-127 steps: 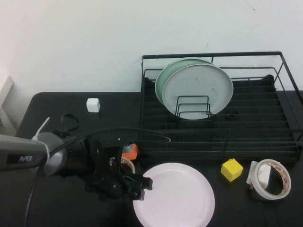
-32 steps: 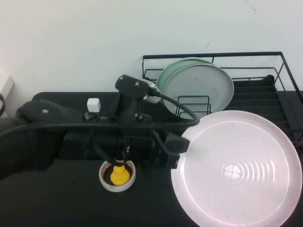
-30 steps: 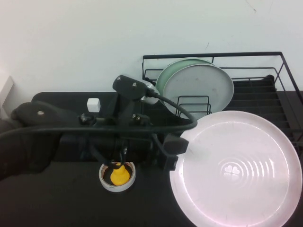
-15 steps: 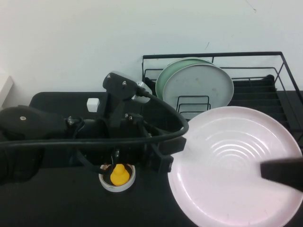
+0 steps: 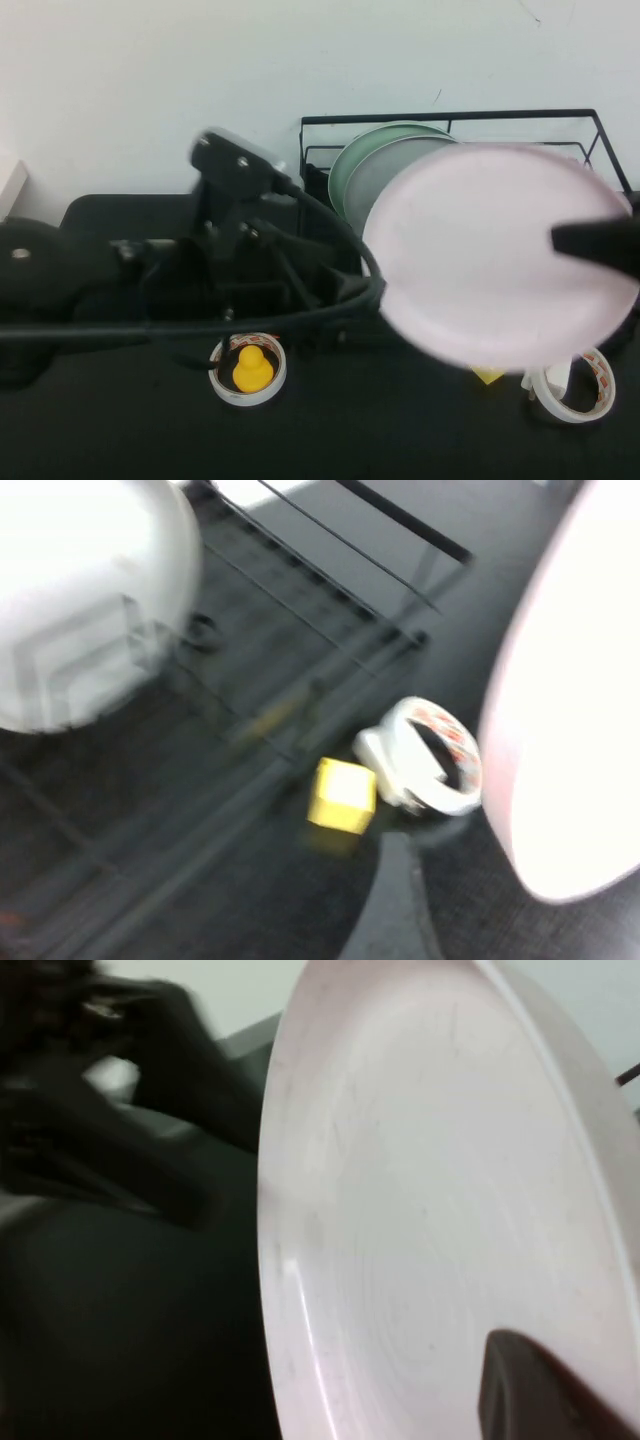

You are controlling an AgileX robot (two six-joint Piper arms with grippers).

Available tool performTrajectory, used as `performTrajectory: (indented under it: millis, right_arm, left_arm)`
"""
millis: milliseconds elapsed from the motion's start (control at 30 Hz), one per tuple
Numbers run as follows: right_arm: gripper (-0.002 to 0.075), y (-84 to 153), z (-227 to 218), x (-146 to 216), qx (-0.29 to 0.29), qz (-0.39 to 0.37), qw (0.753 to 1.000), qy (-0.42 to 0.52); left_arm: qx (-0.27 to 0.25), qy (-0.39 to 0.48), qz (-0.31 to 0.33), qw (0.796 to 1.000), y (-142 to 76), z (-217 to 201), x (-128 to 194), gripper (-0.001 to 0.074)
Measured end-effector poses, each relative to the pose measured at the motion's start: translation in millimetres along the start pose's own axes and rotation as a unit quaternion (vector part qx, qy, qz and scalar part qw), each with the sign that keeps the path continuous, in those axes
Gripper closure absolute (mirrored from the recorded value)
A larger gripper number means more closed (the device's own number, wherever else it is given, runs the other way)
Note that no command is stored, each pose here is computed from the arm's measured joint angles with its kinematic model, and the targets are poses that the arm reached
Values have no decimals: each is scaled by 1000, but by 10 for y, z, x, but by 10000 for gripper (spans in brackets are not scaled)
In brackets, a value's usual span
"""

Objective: Place plate on rack
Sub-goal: Hand over the plate, then place the plate on the rack

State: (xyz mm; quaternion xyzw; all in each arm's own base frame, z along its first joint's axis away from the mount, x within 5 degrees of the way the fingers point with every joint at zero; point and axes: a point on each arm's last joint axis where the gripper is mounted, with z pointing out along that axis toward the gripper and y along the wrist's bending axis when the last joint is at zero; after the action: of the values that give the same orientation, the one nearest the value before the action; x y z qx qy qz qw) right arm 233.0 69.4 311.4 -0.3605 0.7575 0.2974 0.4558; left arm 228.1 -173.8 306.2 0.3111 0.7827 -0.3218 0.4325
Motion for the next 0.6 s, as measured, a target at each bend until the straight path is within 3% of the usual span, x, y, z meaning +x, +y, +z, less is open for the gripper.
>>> performTrajectory:
  millis: [100, 200, 400, 467, 600]
  right_arm:
    - [596, -137, 20, -131, 19, -41, 999, 10]
    - [596, -290, 62, -278, 26, -83, 996, 16]
    - [597, -595, 162, -663, 22, -175, 984, 0]
    - [597, -694, 204, -779, 17, -199, 980, -7]
    - [597, -878, 320, -907, -5, -240, 971, -13]
  left_arm:
    - [-38, -19, 8, 999, -9, -159, -77, 244]
    - [-70, -41, -3, 997, -43, -353, -150, 305]
    - [-99, -1, -13, 995, -128, -636, -102, 639]
    - [-116, 29, -19, 993, -132, -711, -44, 694]
    - [-165, 53, -32, 984, -108, -873, 159, 727]
